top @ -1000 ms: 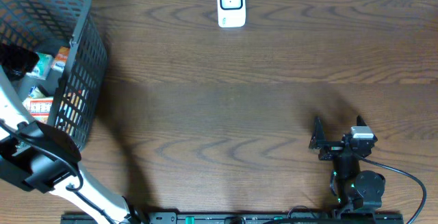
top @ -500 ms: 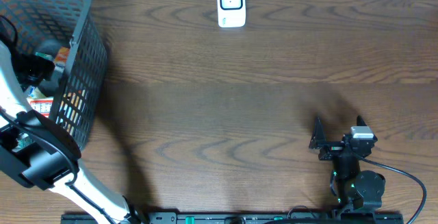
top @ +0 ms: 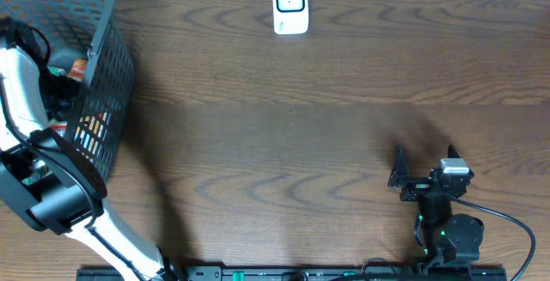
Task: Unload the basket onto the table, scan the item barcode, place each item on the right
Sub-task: 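Grasp the yellow snack bag with the left gripper and lift it out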
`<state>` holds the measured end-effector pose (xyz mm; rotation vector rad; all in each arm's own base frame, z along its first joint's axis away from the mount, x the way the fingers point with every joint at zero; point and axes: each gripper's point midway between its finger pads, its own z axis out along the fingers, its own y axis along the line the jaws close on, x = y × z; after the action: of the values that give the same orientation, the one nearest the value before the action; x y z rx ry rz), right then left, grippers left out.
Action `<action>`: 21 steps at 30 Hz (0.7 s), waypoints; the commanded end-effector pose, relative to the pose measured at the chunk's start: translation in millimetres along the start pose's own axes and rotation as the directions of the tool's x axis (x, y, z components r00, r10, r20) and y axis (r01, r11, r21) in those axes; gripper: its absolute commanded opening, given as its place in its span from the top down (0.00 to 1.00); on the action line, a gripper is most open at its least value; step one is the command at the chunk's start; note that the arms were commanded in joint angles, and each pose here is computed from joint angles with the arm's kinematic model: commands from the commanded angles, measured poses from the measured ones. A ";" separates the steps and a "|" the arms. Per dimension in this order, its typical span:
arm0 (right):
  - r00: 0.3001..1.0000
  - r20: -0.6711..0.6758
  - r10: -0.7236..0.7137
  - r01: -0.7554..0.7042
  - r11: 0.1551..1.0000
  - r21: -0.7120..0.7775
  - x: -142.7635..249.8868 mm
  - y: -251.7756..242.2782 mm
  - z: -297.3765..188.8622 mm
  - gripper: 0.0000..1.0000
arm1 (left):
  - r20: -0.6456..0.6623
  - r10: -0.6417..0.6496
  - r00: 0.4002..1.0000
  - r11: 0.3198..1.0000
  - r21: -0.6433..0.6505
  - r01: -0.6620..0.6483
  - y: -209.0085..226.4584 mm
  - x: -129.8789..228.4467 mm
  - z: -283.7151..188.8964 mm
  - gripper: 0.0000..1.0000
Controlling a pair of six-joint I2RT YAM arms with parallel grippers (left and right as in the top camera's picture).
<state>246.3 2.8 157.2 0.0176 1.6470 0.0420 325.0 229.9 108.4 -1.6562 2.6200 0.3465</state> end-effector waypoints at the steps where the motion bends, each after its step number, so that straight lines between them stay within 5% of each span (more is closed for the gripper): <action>1: 1.000 0.002 0.008 -0.008 1.000 0.013 0.6 -2.6 -0.1 0.01 | 0.002 -0.029 1.000 0.999 -0.041 0.030 4.3 2.3 17.1 0.02; 7: 1.000 0.002 0.008 -0.008 1.000 0.013 0.6 -2.6 -0.1 0.01 | 0.006 -0.030 1.000 0.999 -0.038 0.031 0.8 6.5 40.0 0.02; 13: 1.000 0.002 0.008 -0.008 1.000 0.013 0.6 -2.6 -0.1 0.01 | 0.001 -0.029 1.000 0.999 -0.042 0.029 1.2 9.6 46.3 0.36; 16: 1.000 0.002 0.008 -0.008 1.000 0.013 0.6 -2.6 -0.1 0.01 | -0.005 -0.027 1.000 0.999 -0.046 0.027 2.1 11.0 46.3 0.64; 18: 1.000 0.002 0.008 -0.008 1.000 0.013 0.6 -2.6 -0.1 0.01 | -0.010 -0.025 1.000 0.998 -0.049 0.025 3.0 12.3 46.2 0.92; 21: 1.000 0.002 0.008 -0.008 1.000 0.013 0.6 -2.6 -0.1 0.01 | -0.016 0.017 1.000 0.999 -0.051 -0.018 5.0 14.2 42.8 0.93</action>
<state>246.3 2.8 157.4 0.0179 1.6466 0.0423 313.9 232.1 68.3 -1.6980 2.6004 0.4194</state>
